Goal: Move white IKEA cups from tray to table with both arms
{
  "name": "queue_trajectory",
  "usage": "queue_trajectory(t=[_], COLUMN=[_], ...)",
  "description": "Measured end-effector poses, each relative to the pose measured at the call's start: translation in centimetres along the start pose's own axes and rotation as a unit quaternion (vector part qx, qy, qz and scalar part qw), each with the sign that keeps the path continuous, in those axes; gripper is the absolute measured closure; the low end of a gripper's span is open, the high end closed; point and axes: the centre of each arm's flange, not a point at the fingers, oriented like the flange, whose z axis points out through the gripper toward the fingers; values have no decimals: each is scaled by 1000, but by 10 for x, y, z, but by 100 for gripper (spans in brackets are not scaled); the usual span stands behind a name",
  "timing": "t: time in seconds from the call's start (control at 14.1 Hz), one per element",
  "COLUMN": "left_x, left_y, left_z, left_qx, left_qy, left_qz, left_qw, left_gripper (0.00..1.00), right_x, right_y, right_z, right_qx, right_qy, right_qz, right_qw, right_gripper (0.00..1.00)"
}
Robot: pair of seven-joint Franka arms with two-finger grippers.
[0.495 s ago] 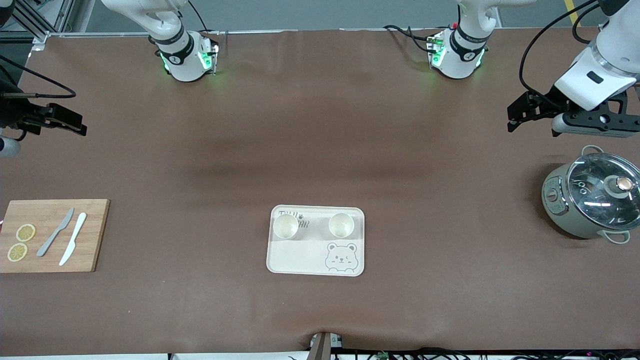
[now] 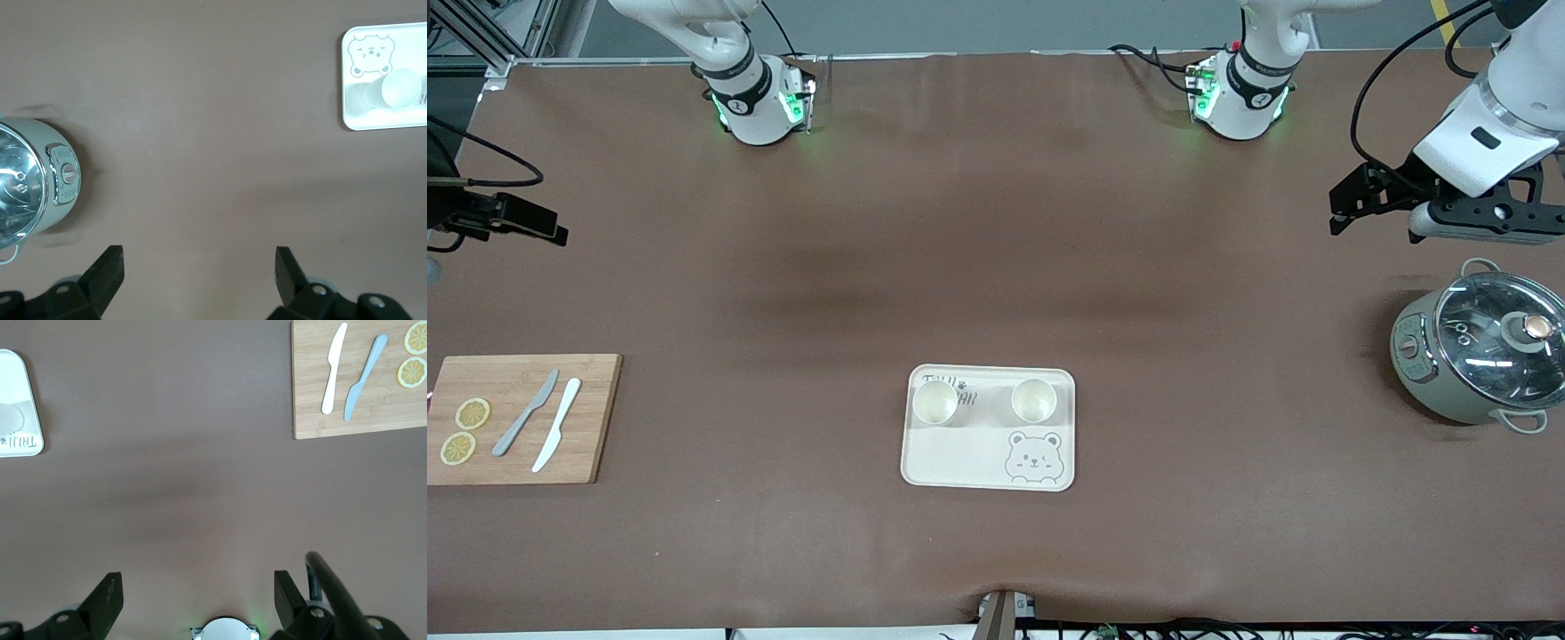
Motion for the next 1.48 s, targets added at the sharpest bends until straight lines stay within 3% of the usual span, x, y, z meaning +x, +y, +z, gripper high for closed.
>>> queue_trajectory(t=[0.35,0.64,1.06,1.48], left_x=[13,36,72,99], left_y=[30,60,91,158], left_z=[19,37,92,141], left_qx=[-3,-10,-24,-31], left_qy=[-14,-13,-23,-31], left_qz=[19,-11,-7,2], left_qw=[1000,1000,999,999], left_gripper=[0,0,0,0], right_x=[0,0,0,0], right_y=[0,-2,-2,-3], right_z=[2,2,2,3], right_qx=[6,7,7,7], right_qy=[-2,-2,-3,-4], right_qz=[0,-2,-2,-3], right_qw=[1000,1000,1000,1000], right_gripper=[0,0,0,0])
